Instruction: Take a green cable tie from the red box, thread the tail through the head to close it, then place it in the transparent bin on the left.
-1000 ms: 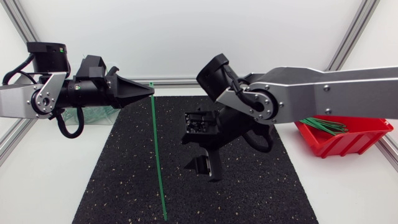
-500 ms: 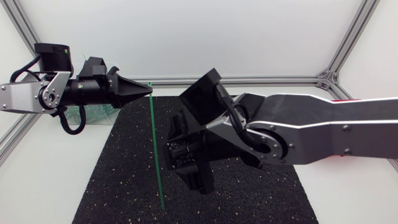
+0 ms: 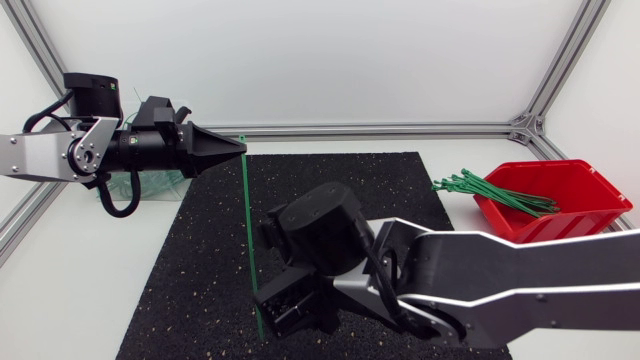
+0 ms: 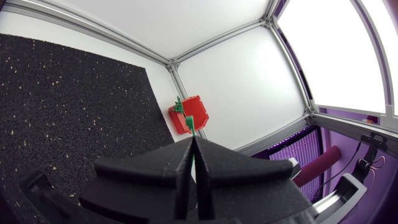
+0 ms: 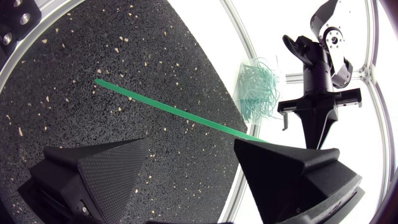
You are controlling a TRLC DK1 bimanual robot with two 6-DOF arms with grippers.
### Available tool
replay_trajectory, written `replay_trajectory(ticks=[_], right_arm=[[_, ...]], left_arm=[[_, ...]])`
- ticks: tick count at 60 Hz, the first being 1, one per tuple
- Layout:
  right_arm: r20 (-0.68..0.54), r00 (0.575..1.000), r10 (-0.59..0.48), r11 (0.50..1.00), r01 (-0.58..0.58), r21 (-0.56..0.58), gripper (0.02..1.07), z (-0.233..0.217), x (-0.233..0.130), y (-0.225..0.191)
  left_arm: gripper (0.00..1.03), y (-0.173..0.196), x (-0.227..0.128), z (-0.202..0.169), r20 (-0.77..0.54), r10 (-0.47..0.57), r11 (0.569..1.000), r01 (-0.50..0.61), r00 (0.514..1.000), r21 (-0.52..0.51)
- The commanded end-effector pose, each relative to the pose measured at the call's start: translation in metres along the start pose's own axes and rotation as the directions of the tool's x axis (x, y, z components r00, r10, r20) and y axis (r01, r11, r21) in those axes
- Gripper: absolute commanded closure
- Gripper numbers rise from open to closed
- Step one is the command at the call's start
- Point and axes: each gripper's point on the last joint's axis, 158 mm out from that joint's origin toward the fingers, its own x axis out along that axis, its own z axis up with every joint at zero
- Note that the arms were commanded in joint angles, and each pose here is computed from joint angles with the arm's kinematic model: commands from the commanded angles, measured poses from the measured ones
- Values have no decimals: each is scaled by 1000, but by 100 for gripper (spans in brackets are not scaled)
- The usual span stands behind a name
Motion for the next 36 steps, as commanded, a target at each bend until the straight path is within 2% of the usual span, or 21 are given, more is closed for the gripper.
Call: replay_trajectory(ticks=[1,16,22,36], right_arm=[[1,999,-34,997,34,-68,7,2,-6,-1],[33,998,-57,984,61,-166,7,15,-6,13],[56,994,-93,959,105,-262,7,16,-1,19],[86,984,-154,918,174,-355,6,19,13,31]], left_arm=[[100,-1,0,4,-7,-14,1000,14,1000,-25],[100,0,0,3,-9,-12,999,11,1000,-35],[100,1,0,1,-11,-12,999,11,1000,-38],[100,2,-1,1,-9,-12,999,12,1000,-35]])
